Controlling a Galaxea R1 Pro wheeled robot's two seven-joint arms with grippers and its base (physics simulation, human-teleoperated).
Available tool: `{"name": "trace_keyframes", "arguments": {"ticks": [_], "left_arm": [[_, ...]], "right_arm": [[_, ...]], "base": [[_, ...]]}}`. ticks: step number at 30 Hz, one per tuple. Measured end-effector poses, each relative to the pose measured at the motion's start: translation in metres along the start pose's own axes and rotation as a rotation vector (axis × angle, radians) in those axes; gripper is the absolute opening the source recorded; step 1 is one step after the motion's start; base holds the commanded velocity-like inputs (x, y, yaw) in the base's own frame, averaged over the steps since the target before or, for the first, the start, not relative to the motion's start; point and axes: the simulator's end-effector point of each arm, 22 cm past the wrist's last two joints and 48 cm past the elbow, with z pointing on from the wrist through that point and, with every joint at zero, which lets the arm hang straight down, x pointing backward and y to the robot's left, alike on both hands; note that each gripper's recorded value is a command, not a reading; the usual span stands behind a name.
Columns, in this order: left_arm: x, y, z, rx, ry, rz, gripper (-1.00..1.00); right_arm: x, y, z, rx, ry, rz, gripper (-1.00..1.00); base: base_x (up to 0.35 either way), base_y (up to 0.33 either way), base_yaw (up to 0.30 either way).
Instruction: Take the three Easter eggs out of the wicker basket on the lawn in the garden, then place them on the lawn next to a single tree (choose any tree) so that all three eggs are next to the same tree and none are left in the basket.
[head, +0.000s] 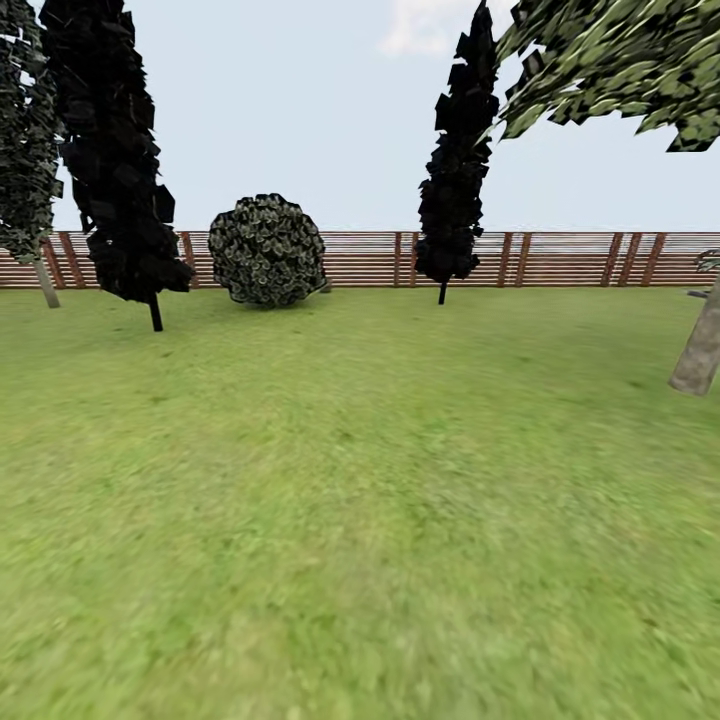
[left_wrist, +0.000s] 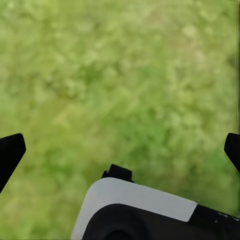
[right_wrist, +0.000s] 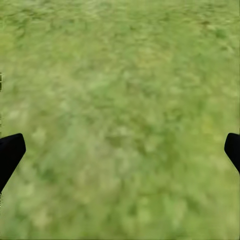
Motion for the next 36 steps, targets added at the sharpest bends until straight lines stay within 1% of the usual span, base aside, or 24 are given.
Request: {"name": "trace_keyframes", "arguments": {"ticks": [4, 8, 13, 16, 24, 36], "left_arm": [[0.0, 0.0, 0.0, 0.0, -0.001, 0.0, 1.0], [-0.002, -0.002, 0.0, 0.008, -0.009, 0.002, 1.0], [-0.003, -0.002, 0.0, 0.01, -0.013, 0.001, 1.0], [-0.004, 0.0, 0.001, 0.004, -0.012, -0.004, 1.0], [-0.005, 0.003, 0.001, -0.007, -0.008, -0.011, 1.0], [-0.001, -0.001, 0.001, 0.002, 0.003, -0.007, 1.0]], "right_arm": [[0.001, 0.006, 0.0, -0.027, 0.002, -0.029, 1.0], [0.004, 0.006, -0.002, -0.032, 0.01, -0.04, 1.0], [0.005, 0.006, -0.002, -0.033, 0.013, -0.042, 1.0], [0.006, 0.006, -0.002, -0.034, 0.013, -0.042, 1.0], [0.006, 0.007, -0.003, -0.032, 0.015, -0.04, 1.0], [0.011, 0.005, -0.004, -0.028, 0.027, -0.046, 1.0]], "base": [[0.33, -0.021, 0.0], [0.173, -0.004, 0.0], [0.034, -0.001, 0.0], [0.217, 0.0, 0.0], [0.321, 0.0, 0.013], [0.335, 0.0, 0.146]]}}
